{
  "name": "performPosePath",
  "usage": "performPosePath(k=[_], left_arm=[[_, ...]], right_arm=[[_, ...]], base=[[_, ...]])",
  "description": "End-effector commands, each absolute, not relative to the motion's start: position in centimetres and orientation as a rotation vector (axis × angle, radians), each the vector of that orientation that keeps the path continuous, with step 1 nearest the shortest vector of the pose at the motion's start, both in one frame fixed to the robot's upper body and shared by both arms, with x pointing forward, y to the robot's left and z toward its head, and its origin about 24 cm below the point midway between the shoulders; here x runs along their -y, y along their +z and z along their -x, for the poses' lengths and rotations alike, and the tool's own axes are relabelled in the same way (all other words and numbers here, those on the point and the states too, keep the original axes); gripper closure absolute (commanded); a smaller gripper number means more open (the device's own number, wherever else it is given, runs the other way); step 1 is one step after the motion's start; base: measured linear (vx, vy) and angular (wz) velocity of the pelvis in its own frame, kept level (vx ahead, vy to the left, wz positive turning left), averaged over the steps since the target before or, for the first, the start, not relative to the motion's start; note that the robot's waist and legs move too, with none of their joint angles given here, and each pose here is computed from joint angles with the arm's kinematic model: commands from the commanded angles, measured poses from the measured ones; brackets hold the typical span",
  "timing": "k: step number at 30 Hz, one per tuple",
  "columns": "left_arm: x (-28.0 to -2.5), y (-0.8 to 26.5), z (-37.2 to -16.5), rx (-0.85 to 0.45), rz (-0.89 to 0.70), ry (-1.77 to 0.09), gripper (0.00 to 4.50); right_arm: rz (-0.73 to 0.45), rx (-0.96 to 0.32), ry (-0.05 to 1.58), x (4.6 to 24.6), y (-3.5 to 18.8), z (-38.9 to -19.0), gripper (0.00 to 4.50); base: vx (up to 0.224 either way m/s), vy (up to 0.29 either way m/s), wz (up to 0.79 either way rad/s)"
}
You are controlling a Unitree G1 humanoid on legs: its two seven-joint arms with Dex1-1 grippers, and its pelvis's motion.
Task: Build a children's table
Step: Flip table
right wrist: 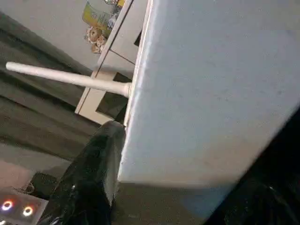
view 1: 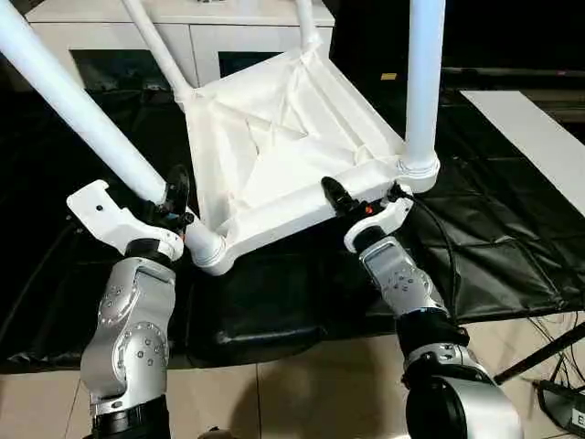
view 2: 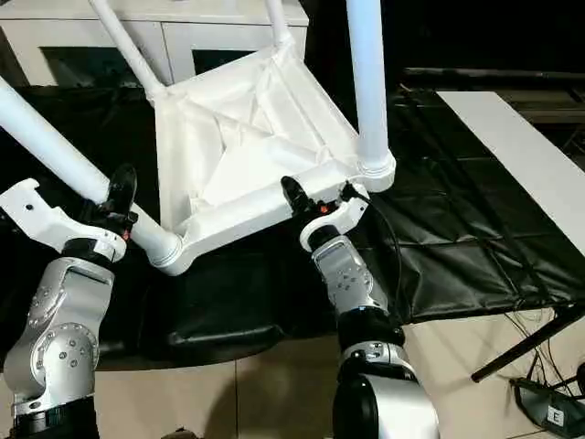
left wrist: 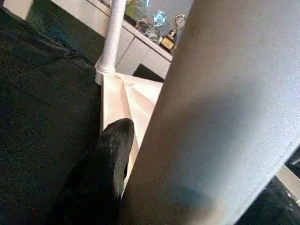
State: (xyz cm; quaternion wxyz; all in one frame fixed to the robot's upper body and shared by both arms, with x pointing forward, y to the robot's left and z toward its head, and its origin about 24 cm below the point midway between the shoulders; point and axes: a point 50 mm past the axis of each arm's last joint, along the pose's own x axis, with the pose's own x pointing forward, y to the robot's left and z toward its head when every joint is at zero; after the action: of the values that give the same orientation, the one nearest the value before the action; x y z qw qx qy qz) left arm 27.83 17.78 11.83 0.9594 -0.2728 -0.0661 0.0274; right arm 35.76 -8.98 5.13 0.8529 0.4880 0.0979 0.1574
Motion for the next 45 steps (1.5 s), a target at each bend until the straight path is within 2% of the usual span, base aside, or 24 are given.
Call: performPosePath(k=[1,3,5,8,10,12,14,15,16,18,21,29,31,33,37,40,44,45], left_arm=[[-16.4,11.5,-27.7,0.112,0.655,0.018,1.51],[-16.5,11.5,-27.7,0.119,0.664,0.006,1.51],[-17.3,11.5,-27.7,0.128,0.639,0.051,1.18],[-18.0,11.6,-27.6,0.145,0.633,0.075,1.05],[-18.3,11.6,-27.6,0.148,0.631,0.079,0.73],[-19.0,11.7,-27.6,0.160,0.620,0.122,0.59],[-19.4,11.8,-27.6,0.167,0.606,0.155,0.52],[-19.4,11.8,-27.6,0.167,0.606,0.155,0.34],[-20.5,11.8,-27.6,0.178,0.585,0.225,0.27],[-21.4,11.7,-27.5,0.182,0.563,0.276,0.17],[-22.6,11.5,-27.5,0.181,0.566,0.345,0.12],[-24.4,11.1,-27.4,0.169,0.559,0.451,0.12],[-24.5,11.1,-27.4,0.166,0.559,0.457,0.12],[-24.4,10.7,-27.5,0.140,0.559,0.459,0.12],[-23.6,10.4,-27.9,0.115,0.566,0.427,0.12],[-23.3,10.4,-28.2,0.109,0.569,0.408,0.12],[-22.5,10.8,-28.7,0.116,0.551,0.339,0.12],[-21.8,10.9,-29.1,0.094,0.500,0.273,0.12]], right_arm=[[-0.962,-0.174,0.321,9.6,5.7,-36.2,2.21],[-0.942,-0.158,0.315,9.8,5.9,-36.3,2.21],[-0.891,-0.120,0.303,10.2,6.6,-36.5,2.22],[-0.840,-0.062,0.261,11.0,7.6,-36.8,2.22],[-0.814,-0.031,0.245,11.5,8.2,-37.0,2.22],[-0.741,0.019,0.201,12.7,9.3,-37.2,2.22],[-0.696,0.043,0.179,13.2,9.8,-37.3,2.22],[-0.696,0.043,0.179,13.2,9.8,-37.3,2.22],[-0.611,0.104,0.139,14.5,11.1,-37.3,2.22],[-0.555,0.149,0.101,15.7,12.2,-37.2,2.22],[-0.455,0.201,0.065,17.2,13.7,-37.0,2.22],[-0.278,0.257,0.000,19.1,16.2,-36.1,2.31],[-0.271,0.260,-0.011,19.3,16.4,-36.0,2.41],[-0.195,0.275,-0.029,19.4,16.9,-35.6,2.45],[-0.121,0.288,-0.073,19.7,17.4,-35.3,2.57],[-0.101,0.297,-0.105,19.7,17.7,-35.3,2.60],[-0.063,0.297,-0.123,19.3,17.8,-35.3,2.61],[-0.059,0.280,-0.112,18.4,17.3,-35.5,2.61]], base=[[0.000,0.000,0.00],[0.000,0.000,0.00],[0.000,0.000,0.00],[0.000,0.000,0.00],[0.000,0.000,0.00],[0.000,0.000,0.00],[0.000,0.000,0.00],[0.000,0.000,0.00],[0.000,0.000,0.00],[0.000,0.000,0.00],[0.000,0.000,0.00],[0.000,0.000,0.00],[0.000,0.000,0.00],[0.000,0.000,0.00],[0.000,0.000,0.00],[0.000,0.000,0.00],[0.000,0.000,0.00],[0.000,0.000,0.00]])
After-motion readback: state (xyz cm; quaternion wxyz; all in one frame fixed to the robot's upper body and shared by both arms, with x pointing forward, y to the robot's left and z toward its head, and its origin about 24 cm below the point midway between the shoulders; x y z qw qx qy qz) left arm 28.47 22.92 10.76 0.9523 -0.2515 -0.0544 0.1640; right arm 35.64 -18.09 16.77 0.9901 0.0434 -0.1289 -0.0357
